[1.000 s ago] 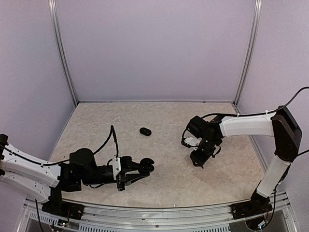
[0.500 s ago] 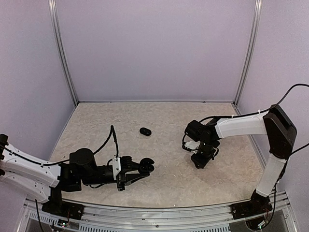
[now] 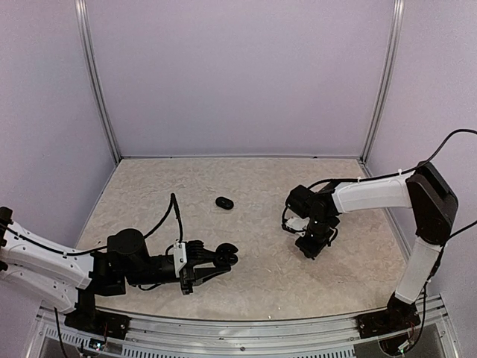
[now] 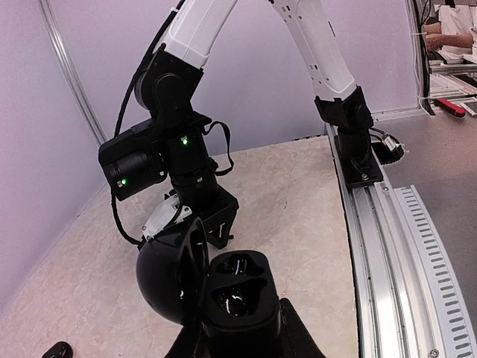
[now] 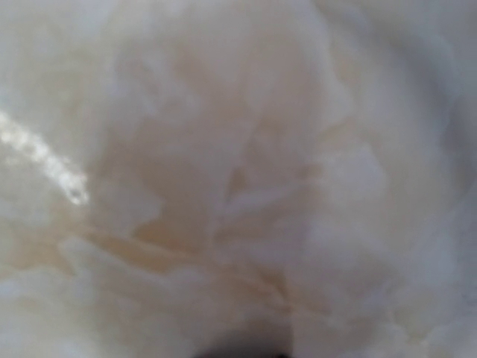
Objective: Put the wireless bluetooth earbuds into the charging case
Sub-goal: Pick up the right earbud from the center of the board, then insert the right earbud into the right side groove of the charging case.
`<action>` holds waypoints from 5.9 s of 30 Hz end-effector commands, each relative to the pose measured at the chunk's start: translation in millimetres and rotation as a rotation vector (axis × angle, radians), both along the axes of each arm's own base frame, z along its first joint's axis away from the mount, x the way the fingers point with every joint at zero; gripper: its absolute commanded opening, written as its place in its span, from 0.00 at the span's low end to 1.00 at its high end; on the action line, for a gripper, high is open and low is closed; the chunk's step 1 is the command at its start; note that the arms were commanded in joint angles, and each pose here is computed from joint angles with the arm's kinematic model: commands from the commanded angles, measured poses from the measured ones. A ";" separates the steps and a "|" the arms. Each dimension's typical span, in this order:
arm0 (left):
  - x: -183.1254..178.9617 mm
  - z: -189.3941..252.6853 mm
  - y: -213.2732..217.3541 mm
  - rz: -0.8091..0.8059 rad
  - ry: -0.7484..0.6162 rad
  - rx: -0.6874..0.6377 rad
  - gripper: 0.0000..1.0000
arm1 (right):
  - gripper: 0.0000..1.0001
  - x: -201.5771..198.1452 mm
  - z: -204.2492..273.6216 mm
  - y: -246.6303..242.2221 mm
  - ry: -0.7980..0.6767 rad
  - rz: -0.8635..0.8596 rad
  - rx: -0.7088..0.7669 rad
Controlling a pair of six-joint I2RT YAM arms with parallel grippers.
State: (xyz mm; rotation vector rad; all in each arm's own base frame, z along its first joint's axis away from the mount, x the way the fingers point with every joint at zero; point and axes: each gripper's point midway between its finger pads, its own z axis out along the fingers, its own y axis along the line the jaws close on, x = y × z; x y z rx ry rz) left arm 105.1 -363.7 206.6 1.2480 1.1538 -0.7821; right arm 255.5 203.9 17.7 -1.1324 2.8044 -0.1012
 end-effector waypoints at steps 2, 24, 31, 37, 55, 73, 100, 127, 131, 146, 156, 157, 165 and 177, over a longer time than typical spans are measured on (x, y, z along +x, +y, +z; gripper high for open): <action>0.2 13.9 1.1 0.010 -0.015 -0.041 0.11 | 0.19 0.1 5.0 8.0 0.016 0.000 0.062; 13.5 37.2 18.5 0.056 0.023 -0.159 0.11 | 0.16 9.6 207.4 91.7 -0.078 0.097 1.074; 13.4 51.9 20.3 0.039 0.039 -0.216 0.11 | 0.14 -37.0 283.1 108.5 0.037 0.342 1.407; 11.7 60.8 22.2 0.023 0.047 -0.247 0.11 | 0.14 -61.0 302.7 108.2 0.103 0.471 1.507; 10.0 75.2 18.3 -0.021 0.019 -0.303 0.11 | 0.15 -128.1 341.0 157.6 -0.279 0.869 1.427; 9.1 84.1 7.8 0.047 -0.132 -0.282 0.11 | 0.14 -170.4 335.1 207.6 -0.522 0.991 1.355; 4.5 86.5 4.1 0.118 -0.270 -0.257 0.12 | 0.13 -173.3 339.5 205.1 -0.736 0.922 1.344; -17.7 89.0 -4.1 0.001 -0.295 -0.240 0.12 | 0.10 -193.8 337.2 196.8 -0.741 1.090 1.328; -17.8 89.5 -3.7 0.000 -0.296 -0.242 0.12 | 0.10 -199.9 333.7 198.1 -0.704 1.118 1.333; -11.9 90.5 -1.5 0.037 -0.292 -0.249 0.12 | 0.07 -185.3 319.0 216.1 -0.715 1.011 1.271; -1.4 88.4 2.7 0.104 -0.290 -0.255 0.11 | 0.06 -171.5 327.5 214.3 -0.776 0.902 1.286; -0.9 89.1 3.0 0.107 -0.290 -0.258 0.11 | 0.06 -170.1 328.4 214.0 -0.783 0.893 1.288; 6.6 91.8 5.5 0.156 -0.282 -0.276 0.11 | 0.05 -159.1 324.5 218.1 -0.787 0.816 1.280; 19.2 94.6 8.2 0.232 -0.271 -0.297 0.11 | 0.04 -148.0 312.1 226.8 -0.767 0.745 1.264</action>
